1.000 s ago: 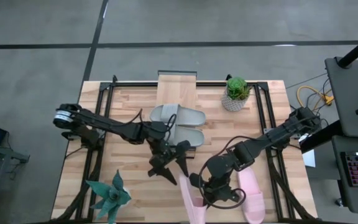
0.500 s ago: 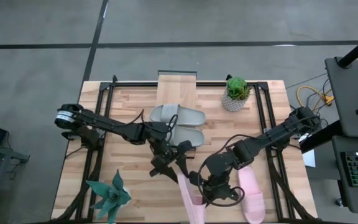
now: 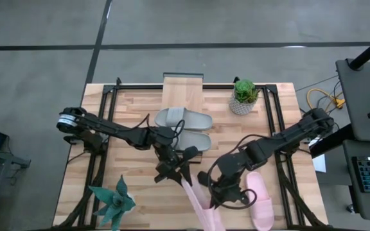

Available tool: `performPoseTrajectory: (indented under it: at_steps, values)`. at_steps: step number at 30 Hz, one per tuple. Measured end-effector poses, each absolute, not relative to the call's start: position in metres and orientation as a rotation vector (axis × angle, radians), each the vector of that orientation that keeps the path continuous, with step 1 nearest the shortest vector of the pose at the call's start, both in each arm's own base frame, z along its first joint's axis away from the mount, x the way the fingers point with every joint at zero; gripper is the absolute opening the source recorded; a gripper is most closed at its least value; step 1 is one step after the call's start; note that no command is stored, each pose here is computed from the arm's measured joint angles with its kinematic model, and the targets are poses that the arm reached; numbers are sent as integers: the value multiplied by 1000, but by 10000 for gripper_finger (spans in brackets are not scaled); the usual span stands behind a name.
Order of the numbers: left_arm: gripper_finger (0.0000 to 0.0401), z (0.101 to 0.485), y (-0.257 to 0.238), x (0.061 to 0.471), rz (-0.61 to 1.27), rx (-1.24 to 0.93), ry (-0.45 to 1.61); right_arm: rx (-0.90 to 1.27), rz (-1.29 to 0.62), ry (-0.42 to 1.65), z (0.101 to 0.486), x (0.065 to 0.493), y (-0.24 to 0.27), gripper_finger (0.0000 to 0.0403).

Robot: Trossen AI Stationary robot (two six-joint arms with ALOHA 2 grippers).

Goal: Pick and place slides into the shelf
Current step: Put the left pink slide on the shelf

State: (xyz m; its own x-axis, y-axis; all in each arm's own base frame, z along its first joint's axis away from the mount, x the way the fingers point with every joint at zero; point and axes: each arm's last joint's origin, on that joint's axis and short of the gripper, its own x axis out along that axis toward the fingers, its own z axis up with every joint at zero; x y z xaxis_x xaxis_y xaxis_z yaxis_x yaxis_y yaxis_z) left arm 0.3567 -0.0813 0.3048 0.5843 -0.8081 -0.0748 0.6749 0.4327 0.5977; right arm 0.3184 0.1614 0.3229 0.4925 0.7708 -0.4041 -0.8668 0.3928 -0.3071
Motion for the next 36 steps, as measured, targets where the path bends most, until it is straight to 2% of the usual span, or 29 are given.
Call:
performPoseTrajectory:
  at_steps: [5,10,24,30,36]
  values:
    - [57,306,-81,356,-923,655,-251,-503,1031,230,328,315,159,13]
    - [57,303,-79,355,-924,658,-217,-478,947,342,325,311,155,18]
    - [54,311,-75,344,-890,664,-145,-481,816,411,344,298,144,123]
    - [53,318,-74,339,-874,669,-149,-483,812,432,354,289,140,143]
    - [53,323,-73,335,-836,676,-133,-467,791,404,367,282,136,144]
